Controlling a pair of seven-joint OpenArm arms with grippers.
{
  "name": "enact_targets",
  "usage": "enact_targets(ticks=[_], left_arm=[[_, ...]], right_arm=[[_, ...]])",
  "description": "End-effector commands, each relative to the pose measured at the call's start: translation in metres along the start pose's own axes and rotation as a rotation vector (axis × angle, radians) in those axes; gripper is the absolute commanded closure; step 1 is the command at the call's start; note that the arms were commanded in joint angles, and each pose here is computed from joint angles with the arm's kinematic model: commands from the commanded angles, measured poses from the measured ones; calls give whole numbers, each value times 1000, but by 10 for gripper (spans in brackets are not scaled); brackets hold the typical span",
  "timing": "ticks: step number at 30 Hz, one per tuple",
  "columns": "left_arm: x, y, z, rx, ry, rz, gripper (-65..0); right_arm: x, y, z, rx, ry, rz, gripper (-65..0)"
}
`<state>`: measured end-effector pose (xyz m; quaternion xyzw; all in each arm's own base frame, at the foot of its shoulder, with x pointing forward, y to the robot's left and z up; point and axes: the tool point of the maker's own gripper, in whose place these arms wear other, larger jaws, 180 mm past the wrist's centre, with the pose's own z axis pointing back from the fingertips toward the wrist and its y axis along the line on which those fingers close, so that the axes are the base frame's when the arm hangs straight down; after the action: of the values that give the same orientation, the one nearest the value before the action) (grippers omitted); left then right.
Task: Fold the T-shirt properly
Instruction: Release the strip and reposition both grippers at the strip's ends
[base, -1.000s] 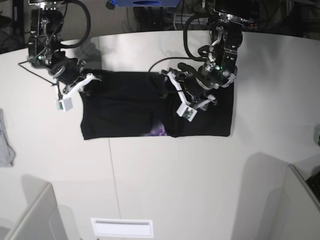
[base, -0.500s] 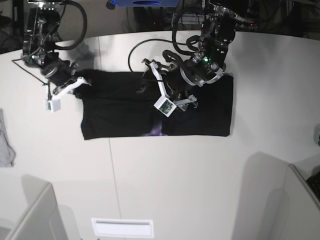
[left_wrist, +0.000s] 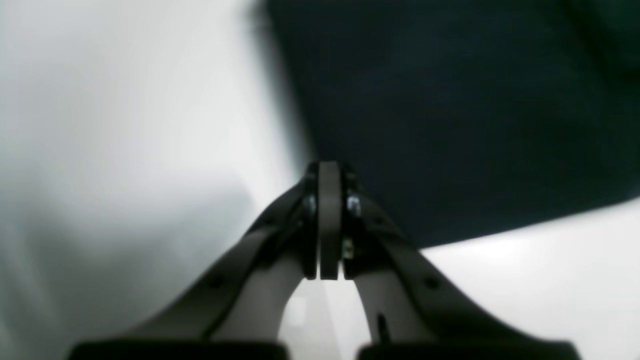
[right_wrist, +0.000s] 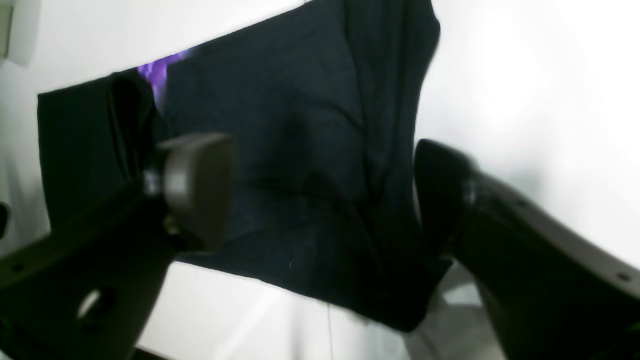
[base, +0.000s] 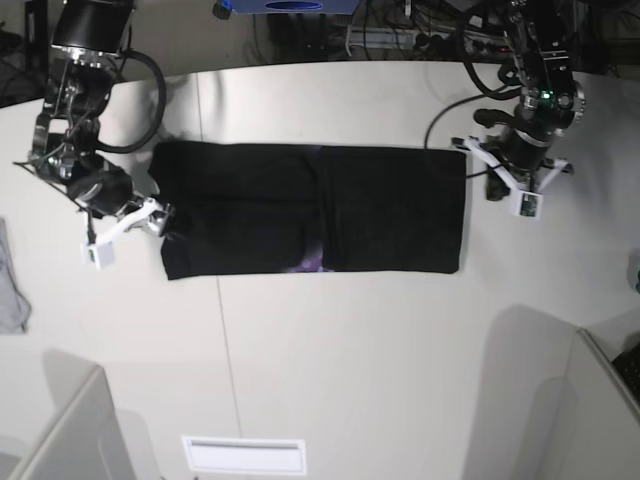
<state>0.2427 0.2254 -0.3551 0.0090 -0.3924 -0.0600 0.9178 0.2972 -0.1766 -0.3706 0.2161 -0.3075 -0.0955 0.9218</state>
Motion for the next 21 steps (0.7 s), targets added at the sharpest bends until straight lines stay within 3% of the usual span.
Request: enact_targets(ticks=[1, 6, 11, 18, 21], left_arm=[[12, 8, 6, 5, -47, -15, 0], [9, 61, 14, 117, -48, 12, 0], [-6, 85, 1, 147, -12, 93, 0], [-6, 80, -25, 106, 3, 143, 0], [-2, 63, -34, 62, 8, 119, 0]], right_arm=[[15, -1, 0, 4, -31, 6, -549], [8, -21, -19, -15, 30, -68, -527], [-8, -33, -29, -29, 82, -117, -527], [-32, -37, -32, -35, 139, -141, -503], [-44, -26, -33, -21, 164, -99, -503]])
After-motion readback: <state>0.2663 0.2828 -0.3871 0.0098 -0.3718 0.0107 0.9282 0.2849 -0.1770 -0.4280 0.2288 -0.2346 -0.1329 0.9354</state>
